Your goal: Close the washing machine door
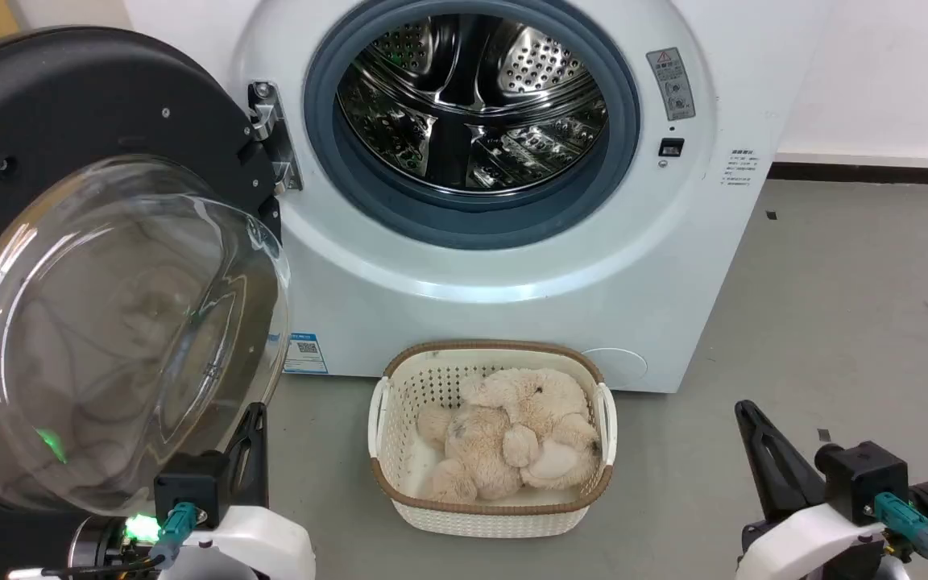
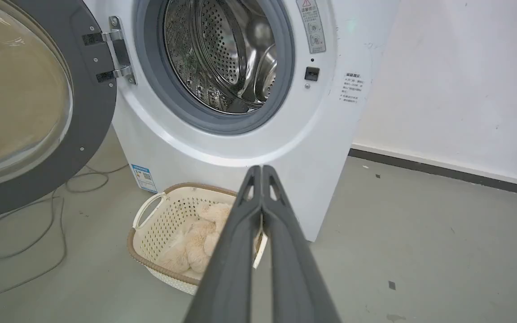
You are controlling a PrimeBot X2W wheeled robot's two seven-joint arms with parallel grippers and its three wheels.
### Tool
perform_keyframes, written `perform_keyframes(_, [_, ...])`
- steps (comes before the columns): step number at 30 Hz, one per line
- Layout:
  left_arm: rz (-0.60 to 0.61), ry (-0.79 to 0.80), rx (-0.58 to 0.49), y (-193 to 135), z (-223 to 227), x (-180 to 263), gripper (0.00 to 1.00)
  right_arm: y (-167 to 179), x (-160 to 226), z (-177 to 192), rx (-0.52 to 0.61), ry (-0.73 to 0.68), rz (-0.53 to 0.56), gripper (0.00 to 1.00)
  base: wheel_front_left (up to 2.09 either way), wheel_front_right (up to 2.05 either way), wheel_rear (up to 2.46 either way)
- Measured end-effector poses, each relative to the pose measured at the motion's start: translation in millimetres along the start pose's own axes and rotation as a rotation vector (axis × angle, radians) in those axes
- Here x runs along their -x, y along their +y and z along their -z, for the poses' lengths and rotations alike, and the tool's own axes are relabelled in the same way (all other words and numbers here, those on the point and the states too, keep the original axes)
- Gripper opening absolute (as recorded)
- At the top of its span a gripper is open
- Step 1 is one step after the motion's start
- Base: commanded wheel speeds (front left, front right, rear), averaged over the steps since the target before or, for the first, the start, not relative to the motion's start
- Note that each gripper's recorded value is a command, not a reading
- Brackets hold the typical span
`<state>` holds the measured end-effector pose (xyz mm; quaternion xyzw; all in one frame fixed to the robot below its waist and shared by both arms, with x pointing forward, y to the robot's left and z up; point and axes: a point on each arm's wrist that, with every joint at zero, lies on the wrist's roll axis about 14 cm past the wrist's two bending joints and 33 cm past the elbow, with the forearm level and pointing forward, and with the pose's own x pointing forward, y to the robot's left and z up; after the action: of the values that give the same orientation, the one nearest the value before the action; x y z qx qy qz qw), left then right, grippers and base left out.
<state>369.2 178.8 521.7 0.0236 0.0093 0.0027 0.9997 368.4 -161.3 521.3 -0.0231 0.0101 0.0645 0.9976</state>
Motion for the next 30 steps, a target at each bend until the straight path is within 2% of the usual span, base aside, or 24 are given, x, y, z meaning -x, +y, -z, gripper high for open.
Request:
perform_keyframes(10, [0.0, 0.0, 0.0, 0.1, 0.0, 0.0, 0.0, 0.1, 0.0, -0.1, 0.0, 0.0, 0.0, 0.0, 0.0, 0.0, 0.0])
perform_keyframes(11, [-0.001, 0.0, 0.0, 0.1, 0.1, 0.0, 1.0, -0.1, 0.0, 0.1, 0.0, 0.0, 0.0, 1.0, 0.0, 0.0, 0.0])
perform_keyframes(30, [-0.011, -0.023, 0.008, 1.7, -2.4, 3.7, 1.0, 6.0, -2.8, -3.0, -0.013, -0.025, -0.019, 1.0, 0.0, 0.0, 0.0])
